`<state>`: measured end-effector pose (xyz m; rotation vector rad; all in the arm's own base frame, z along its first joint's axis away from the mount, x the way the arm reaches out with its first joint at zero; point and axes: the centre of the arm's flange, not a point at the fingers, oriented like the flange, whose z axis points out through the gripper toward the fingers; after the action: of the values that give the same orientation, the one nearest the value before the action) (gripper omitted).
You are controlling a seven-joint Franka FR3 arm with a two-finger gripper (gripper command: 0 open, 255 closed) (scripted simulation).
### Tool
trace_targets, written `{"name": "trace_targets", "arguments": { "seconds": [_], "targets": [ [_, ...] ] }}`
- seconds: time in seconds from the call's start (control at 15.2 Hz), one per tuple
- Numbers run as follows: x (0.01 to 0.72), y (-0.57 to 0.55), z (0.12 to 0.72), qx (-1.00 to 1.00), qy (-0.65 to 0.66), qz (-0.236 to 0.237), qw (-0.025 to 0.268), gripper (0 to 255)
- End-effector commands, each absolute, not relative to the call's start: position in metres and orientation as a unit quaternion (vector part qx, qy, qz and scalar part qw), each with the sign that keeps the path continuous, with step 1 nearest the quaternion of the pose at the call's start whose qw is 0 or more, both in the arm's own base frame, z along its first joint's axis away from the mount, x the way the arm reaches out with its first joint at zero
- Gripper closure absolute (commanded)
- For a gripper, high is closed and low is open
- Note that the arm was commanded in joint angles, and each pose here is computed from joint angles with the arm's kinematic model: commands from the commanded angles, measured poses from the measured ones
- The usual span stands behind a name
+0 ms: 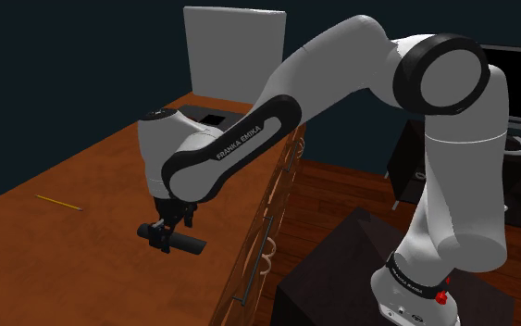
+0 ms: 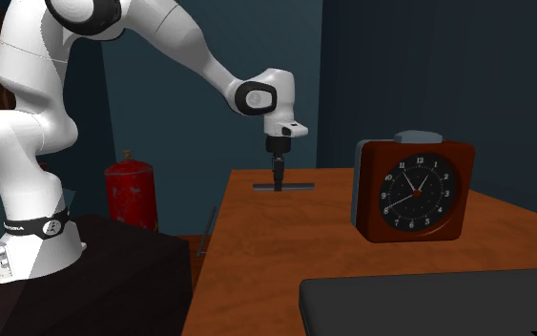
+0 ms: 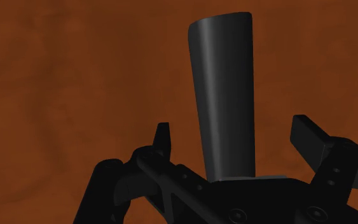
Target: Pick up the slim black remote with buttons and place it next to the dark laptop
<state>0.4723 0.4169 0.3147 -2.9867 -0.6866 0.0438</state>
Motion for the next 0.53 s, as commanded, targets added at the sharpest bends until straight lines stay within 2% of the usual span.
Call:
{"name": "trace_targets", "arguments": {
  "seconds": [0.0,0.07,0.46],
  "targets": [
    [0.4723,0.4169,0.3147,-0.974,-0.224,0.014,0.038,0],
    [0.4723,0.4169,0.3147,-0.974,-0.224,0.014,0.038,255],
    [0.4725,0.4174,0.3154,-0.974,-0.224,0.014,0.038,255]
  ]
}}
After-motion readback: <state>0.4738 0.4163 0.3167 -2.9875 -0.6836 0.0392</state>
